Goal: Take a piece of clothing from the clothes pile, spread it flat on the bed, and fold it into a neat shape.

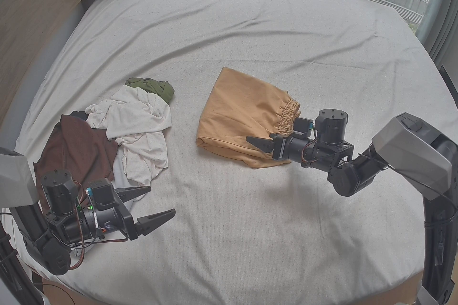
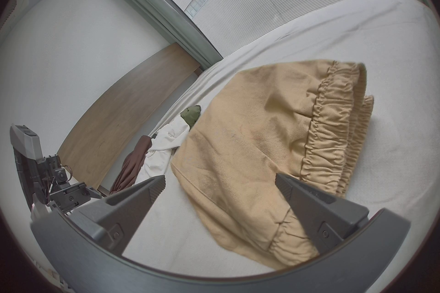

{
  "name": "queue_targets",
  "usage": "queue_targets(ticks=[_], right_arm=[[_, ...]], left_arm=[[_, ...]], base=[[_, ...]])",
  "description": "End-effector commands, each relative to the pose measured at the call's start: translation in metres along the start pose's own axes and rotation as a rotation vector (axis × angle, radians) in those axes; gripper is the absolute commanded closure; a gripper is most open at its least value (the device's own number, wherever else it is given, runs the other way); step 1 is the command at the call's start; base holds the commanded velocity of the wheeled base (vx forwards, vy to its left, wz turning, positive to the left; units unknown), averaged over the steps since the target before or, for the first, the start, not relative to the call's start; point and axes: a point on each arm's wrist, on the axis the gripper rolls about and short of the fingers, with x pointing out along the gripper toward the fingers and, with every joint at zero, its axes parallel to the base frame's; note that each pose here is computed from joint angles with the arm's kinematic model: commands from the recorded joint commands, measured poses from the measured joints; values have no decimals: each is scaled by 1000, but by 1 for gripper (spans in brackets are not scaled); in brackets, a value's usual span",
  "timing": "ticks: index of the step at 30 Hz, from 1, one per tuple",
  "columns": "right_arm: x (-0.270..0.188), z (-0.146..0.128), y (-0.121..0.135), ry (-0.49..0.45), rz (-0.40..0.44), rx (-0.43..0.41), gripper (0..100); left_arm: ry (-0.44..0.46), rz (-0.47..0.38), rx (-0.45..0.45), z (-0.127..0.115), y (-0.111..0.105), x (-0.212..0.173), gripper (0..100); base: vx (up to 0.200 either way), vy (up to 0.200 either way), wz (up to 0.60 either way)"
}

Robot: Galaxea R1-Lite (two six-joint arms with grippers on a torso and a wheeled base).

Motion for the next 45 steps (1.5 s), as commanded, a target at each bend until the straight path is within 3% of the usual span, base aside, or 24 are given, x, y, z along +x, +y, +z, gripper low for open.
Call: queue_targets(ticks=[1, 6, 11, 14, 17, 26, 33, 41, 45], right_arm=[[-74, 71, 60, -162, 55, -78, 0], [-162, 104, 106, -272, 71, -127, 0], [-242, 92, 129, -319, 36, -144, 0], [-265, 83, 131, -332, 7, -151, 0], [-296, 62, 133, -342, -45, -158, 0], [-349, 22, 149, -405, -84, -207, 0], [-386, -18, 156, -486, -194, -246, 0], [-424, -77, 178, -484, -193, -244, 0], [-432, -88, 184, -491, -213, -252, 0]], left_arm=[[-165, -40, -10, 43, -27, -22, 0], [-304, -131, -15, 72, -66, -55, 0], [-341, -139, 0, 77, -87, -87, 0], [-328, -138, -11, 71, -95, -99, 0], [-317, -140, -16, 60, -109, -121, 0], [-333, -142, -14, 37, -135, -163, 0], [-354, -174, -57, 23, -157, -199, 0], [-343, -158, -75, -2, -166, -216, 0], [-354, -145, -72, -11, -168, -219, 0]], base=[[0, 0, 0], [0, 0, 0], [0, 0, 0], [0, 0, 0], [0, 0, 0], [0, 0, 0], [0, 0, 0], [0, 0, 0], [0, 0, 0]])
